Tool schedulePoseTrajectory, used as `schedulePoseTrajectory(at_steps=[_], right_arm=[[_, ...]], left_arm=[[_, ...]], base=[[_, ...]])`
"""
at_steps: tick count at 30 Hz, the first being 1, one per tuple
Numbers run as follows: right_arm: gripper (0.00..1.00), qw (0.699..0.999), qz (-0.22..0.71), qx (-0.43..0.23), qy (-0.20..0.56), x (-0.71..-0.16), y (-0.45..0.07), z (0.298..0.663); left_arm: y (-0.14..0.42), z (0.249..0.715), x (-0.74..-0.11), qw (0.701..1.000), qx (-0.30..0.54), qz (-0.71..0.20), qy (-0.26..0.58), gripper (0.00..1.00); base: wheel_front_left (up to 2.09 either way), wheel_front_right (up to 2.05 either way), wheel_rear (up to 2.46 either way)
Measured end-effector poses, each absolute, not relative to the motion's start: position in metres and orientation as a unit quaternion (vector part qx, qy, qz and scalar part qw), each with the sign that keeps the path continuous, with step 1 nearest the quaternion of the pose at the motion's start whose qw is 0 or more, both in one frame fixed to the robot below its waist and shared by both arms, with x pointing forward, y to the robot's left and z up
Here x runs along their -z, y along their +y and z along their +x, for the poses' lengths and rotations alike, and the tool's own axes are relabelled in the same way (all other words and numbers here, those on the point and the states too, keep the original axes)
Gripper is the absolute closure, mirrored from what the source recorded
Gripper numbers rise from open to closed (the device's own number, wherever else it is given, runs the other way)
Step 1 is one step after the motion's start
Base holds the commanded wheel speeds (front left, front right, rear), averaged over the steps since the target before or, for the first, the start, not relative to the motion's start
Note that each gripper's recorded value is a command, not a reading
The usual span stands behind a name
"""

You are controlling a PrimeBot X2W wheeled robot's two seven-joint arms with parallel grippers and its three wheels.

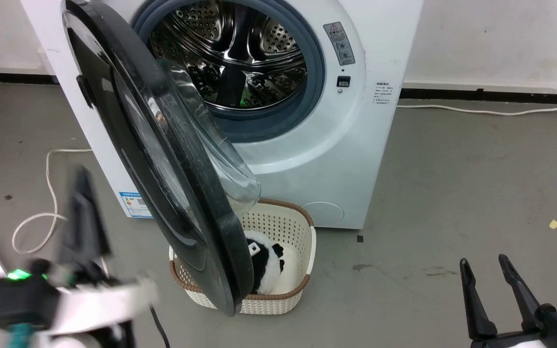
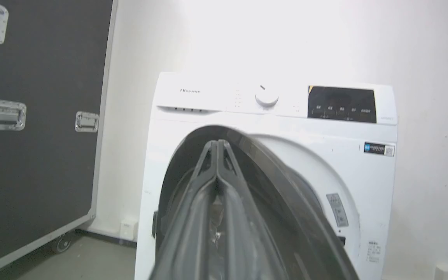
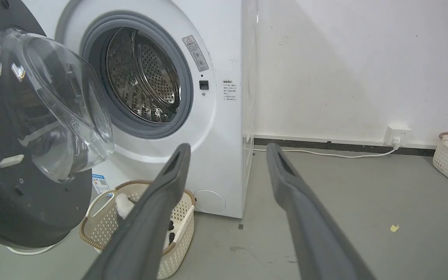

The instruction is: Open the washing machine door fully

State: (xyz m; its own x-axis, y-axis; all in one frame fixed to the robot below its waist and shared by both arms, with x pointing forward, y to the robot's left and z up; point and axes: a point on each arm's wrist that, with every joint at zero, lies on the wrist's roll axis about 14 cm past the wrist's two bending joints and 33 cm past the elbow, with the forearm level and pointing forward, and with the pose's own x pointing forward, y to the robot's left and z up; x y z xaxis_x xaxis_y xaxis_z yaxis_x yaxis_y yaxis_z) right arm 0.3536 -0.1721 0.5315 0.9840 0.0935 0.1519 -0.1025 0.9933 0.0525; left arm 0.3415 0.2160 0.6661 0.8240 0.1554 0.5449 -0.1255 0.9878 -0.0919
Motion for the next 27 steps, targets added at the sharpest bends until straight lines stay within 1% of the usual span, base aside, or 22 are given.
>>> schedulePoseTrajectory(at_steps=[4,7,9,11,14,18,21,27], right_arm=[[0.00,0.995,0.035,-0.049,-0.077,-0.533,-0.172,0.352],[0.00,0.995,0.037,-0.050,-0.077,-0.533,-0.171,0.351],[0.00,0.995,0.040,-0.048,-0.076,-0.532,-0.172,0.350],[0.00,0.995,0.042,-0.047,-0.075,-0.531,-0.173,0.349],[0.00,0.995,0.045,-0.044,-0.073,-0.530,-0.174,0.349],[0.00,0.996,0.048,-0.039,-0.070,-0.527,-0.177,0.349],[0.00,0.996,0.050,-0.035,-0.066,-0.525,-0.179,0.349],[0.00,0.997,0.052,-0.033,-0.056,-0.517,-0.180,0.351]], left_arm=[[0.220,0.324,-0.731,0.917,-0.076,-0.030,-0.391,1.00],[0.212,0.312,-0.765,0.892,-0.062,-0.031,-0.446,1.00],[0.202,0.308,-0.776,0.884,-0.043,-0.033,-0.464,1.00],[0.187,0.308,-0.780,0.883,-0.015,-0.031,-0.468,1.00],[0.160,0.315,-0.775,0.895,0.031,-0.027,-0.445,1.00],[0.116,0.327,-0.754,0.914,0.104,-0.029,-0.391,1.00],[0.092,0.334,-0.724,0.931,0.141,-0.043,-0.334,1.00],[0.063,0.353,-0.653,0.961,0.180,-0.057,-0.202,1.00]], base=[[0.00,0.00,0.00],[0.00,0.00,0.00],[0.00,0.00,0.00],[0.00,0.00,0.00],[0.00,0.00,0.00],[0.00,0.00,0.00],[0.00,0.00,0.00],[0.00,0.00,0.00]])
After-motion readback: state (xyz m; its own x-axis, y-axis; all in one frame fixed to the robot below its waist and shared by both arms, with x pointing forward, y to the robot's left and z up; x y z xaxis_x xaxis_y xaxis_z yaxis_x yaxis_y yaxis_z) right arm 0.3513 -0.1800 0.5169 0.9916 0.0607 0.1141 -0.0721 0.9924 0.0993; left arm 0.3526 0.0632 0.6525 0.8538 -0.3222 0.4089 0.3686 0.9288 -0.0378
